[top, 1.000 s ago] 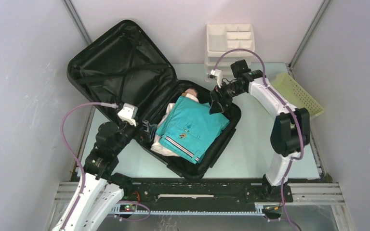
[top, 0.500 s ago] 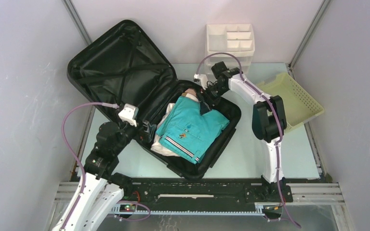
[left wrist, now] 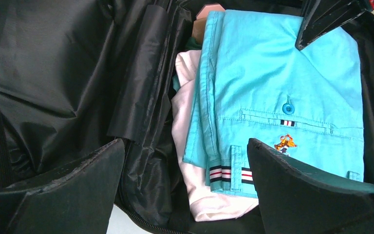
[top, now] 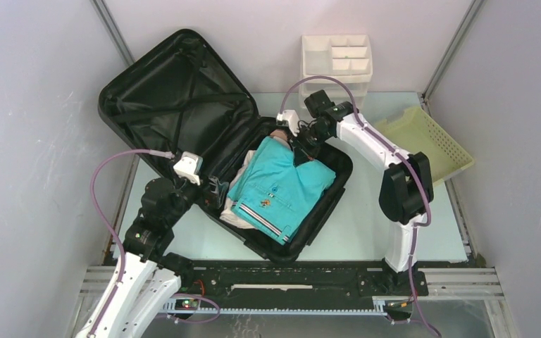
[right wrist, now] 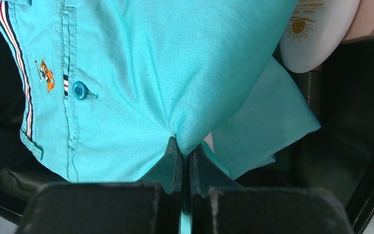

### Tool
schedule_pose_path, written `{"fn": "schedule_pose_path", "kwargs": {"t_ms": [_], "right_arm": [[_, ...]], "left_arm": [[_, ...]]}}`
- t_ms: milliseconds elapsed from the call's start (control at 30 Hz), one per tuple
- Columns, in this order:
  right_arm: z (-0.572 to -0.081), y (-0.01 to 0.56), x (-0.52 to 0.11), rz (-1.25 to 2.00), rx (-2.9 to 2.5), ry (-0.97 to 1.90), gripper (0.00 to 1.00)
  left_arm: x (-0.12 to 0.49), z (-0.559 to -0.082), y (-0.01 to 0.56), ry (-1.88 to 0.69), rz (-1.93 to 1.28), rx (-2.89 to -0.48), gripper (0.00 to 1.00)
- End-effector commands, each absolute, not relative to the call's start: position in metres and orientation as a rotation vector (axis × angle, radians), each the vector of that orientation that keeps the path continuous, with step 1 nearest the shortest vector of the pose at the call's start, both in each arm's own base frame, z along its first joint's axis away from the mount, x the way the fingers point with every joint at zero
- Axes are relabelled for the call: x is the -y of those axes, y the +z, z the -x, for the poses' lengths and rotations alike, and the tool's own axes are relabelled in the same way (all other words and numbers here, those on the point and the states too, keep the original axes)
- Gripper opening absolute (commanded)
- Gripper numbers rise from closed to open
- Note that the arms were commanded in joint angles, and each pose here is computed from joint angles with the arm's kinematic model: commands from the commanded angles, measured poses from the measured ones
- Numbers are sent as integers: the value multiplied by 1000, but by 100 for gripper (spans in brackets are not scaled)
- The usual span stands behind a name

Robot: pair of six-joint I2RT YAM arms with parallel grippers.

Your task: Open, take out, and arrange the luggage

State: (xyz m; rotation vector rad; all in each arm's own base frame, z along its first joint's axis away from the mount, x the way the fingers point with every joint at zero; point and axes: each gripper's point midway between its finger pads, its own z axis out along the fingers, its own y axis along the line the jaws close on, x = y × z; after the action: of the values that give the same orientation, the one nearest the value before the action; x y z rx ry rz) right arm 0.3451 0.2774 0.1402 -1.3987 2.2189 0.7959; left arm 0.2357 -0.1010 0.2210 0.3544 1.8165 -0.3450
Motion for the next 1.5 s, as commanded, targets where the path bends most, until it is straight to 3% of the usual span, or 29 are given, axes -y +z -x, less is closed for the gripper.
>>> {"fn": "schedule_pose_path", "kwargs": {"t_ms": [0, 433, 867, 1467], "right_arm": [[-339, 166, -273, 1407, -2157, 686, 0], [-319, 260, -257, 1362, -1928, 765, 0], [-369, 218, -225, 1185, -2147, 578, 0], [-372, 302, -186, 1067, -1964, 487, 0]], "left_arm": [[101, -236, 218, -332, -378, -1811, 100], [102, -236, 216, -336, -382, -1816, 100], [102, -235, 216, -337, -383, -1817, 100], [103, -236, 213, -327, -412, -1819, 100]]}}
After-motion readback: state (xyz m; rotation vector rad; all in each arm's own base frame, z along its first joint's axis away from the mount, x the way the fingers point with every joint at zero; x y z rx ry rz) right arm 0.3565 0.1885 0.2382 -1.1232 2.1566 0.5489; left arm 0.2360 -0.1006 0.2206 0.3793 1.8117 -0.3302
